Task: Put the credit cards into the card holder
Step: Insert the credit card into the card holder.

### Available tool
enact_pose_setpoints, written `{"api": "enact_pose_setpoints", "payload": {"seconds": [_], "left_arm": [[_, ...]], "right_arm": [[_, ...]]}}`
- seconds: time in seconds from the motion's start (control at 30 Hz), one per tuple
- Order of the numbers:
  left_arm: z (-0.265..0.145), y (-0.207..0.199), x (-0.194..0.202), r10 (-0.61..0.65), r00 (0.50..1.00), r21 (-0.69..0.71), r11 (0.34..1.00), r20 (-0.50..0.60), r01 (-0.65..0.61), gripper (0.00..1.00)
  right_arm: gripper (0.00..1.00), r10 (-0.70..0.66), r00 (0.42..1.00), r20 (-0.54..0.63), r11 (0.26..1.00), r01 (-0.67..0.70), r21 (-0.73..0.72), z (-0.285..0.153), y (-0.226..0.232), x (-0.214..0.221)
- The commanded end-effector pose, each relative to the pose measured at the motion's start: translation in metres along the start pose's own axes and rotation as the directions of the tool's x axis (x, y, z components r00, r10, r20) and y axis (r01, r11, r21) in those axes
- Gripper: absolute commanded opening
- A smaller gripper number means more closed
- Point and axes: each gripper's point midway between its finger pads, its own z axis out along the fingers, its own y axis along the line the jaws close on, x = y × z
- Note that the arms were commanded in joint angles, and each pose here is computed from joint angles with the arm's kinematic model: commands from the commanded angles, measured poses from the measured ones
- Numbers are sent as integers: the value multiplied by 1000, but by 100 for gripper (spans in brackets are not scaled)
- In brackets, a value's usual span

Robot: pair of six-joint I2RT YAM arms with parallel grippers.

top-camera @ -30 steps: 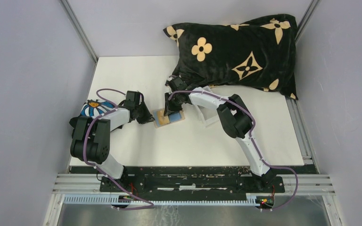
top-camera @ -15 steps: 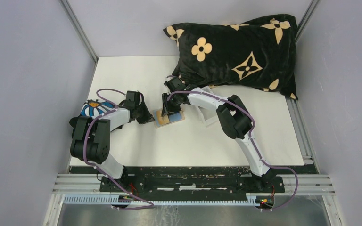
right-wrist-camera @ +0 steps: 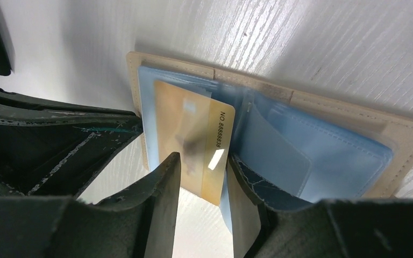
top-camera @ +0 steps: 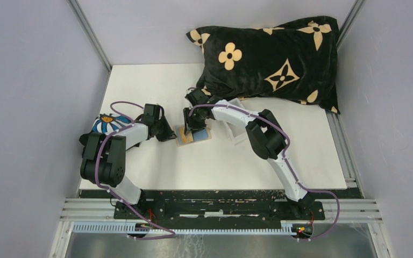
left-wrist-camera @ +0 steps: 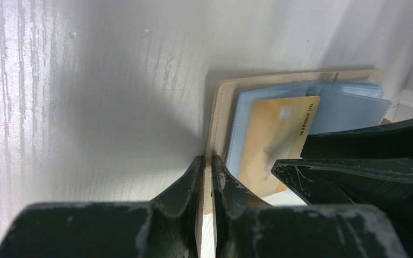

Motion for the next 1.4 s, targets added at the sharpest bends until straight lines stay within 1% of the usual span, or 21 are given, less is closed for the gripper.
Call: {"api": "enact_pose_setpoints", "payload": {"seconds": [0.0,0.83,1.37], "left_arm": [[6,13,18,-19,998,-47,999,-58,16,16],[1,9,19,-19,998,-20,1000,-52,18,16],[-4,1,12,-23,999,4,1000,-31,23,16]], "right_arm": [[42,-22,998,-66,998,26,62,7,-4,20],[42,-62,997,-53,995,65,71,6,28,17],[43,-130,992,1,988,129,86,-15,44,0]]}}
